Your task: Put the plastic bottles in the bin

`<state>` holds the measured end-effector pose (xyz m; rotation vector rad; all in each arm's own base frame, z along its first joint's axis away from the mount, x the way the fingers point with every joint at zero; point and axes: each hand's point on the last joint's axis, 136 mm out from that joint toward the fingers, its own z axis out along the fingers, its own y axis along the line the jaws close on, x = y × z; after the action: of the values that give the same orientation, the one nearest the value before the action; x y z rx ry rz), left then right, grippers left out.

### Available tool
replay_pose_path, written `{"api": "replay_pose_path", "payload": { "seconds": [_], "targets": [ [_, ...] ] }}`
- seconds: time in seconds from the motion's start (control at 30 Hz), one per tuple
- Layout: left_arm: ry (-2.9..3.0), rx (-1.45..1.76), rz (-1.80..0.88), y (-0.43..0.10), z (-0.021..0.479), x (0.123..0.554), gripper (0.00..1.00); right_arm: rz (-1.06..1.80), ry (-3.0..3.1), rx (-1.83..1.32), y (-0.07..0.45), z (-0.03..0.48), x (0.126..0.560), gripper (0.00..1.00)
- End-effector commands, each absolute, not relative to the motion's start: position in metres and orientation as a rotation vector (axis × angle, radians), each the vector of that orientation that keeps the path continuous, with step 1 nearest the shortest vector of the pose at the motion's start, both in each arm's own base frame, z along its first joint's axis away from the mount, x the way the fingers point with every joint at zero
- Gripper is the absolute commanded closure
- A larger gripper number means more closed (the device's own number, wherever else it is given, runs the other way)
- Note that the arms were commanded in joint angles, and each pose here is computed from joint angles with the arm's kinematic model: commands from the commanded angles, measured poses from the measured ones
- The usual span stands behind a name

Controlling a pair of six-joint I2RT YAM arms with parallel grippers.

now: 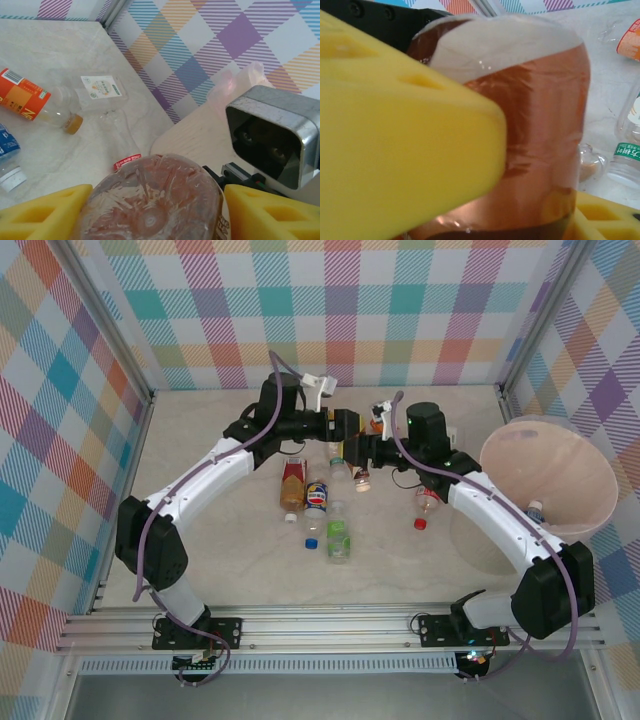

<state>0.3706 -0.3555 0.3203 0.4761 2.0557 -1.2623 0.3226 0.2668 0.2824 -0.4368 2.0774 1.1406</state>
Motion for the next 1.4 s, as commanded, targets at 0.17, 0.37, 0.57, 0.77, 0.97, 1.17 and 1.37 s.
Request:
{"api": "replay_pose_path", "payload": {
  "seconds": [0.17, 0.37, 0.57, 0.77, 0.97, 1.17, 1.37],
  "targets": [
    [1.959, 0.482, -1.348, -0.361, 0.357, 0.361, 0.08, 1.009, 2.05, -0.408, 0.25, 0.293, 0.322, 0.45],
    [1.902, 0.446, -1.326, -0.347, 0.378, 0.353, 0.0, 0.878, 2.098, -0.408, 0.232, 0.289, 0.318, 0.46],
    [1.892, 0.336, -1.215, -0.323, 0.376, 0.356, 0.0, 0.712, 2.127, -0.381, 0.202, 0.304, 0.314, 0.46],
    [1.92, 0.195, -1.022, -0.292, 0.358, 0.366, 0.0, 0.549, 2.078, -0.283, 0.156, 0.339, 0.311, 0.46],
    [1.981, 0.144, -0.934, -0.28, 0.328, 0.369, 0.0, 0.357, 1.963, -0.121, 0.101, 0.382, 0.306, 0.47],
    [2.029, 0.105, -0.893, -0.274, 0.304, 0.371, 0.0, 0.185, 1.94, 0.056, 0.042, 0.403, 0.295, 0.47],
    [2.077, 0.061, -0.828, -0.267, 0.29, 0.376, 0.0, 0.015, 1.966, 0.163, -0.004, 0.406, 0.279, 0.46]
  ]
}}
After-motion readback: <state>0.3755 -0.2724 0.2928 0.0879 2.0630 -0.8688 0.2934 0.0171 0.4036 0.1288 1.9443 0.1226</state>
